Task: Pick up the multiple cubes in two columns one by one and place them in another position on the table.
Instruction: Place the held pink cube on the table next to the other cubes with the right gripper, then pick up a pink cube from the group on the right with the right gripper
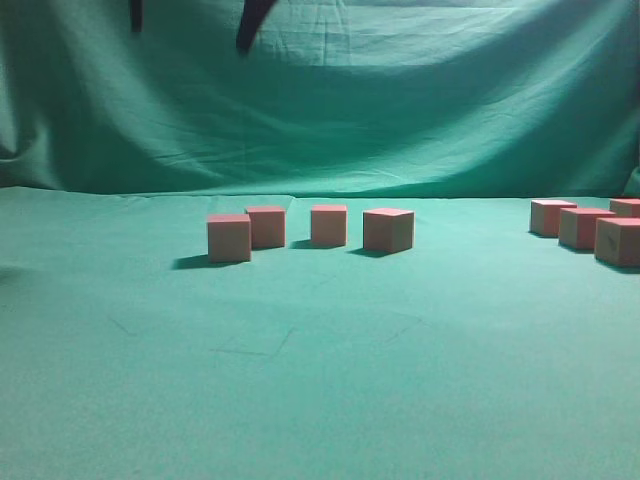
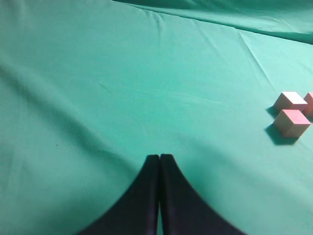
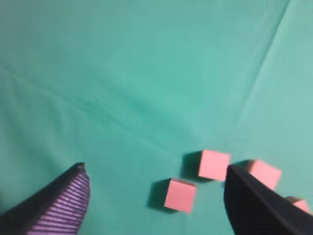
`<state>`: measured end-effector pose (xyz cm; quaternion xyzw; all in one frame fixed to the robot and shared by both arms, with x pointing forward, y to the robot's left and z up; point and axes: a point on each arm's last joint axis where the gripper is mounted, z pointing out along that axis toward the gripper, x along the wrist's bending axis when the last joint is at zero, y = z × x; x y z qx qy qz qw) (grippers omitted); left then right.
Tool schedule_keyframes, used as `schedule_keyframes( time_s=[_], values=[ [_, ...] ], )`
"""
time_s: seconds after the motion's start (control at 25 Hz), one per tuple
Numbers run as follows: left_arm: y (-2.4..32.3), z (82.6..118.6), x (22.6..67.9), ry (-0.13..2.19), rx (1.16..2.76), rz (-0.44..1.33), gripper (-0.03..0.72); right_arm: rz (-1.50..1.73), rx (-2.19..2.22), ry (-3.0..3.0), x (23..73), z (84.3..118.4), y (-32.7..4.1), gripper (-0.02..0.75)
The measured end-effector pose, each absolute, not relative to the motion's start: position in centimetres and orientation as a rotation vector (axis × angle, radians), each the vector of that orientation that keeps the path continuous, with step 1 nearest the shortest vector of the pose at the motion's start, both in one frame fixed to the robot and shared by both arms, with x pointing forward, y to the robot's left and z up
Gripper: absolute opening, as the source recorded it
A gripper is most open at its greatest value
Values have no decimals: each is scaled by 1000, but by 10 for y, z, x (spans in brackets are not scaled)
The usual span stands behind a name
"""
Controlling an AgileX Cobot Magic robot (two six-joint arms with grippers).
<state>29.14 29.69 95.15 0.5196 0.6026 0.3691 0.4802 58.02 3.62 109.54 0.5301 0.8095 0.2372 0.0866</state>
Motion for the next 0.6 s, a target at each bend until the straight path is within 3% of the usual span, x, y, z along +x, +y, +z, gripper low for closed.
schedule_keyframes(
  time_s=[0.2,0.32,0.6],
  values=[
    [297,952,291,1470,1268,900,0,857,1414,2285,551,1180,-5,549],
    [297,952,291,1470,1268,900,0,861,1368,2217,533,1208,-31,549],
    [297,952,291,1470,1268,900,0,695,1509,2134,521,1202,-104,549]
  ],
)
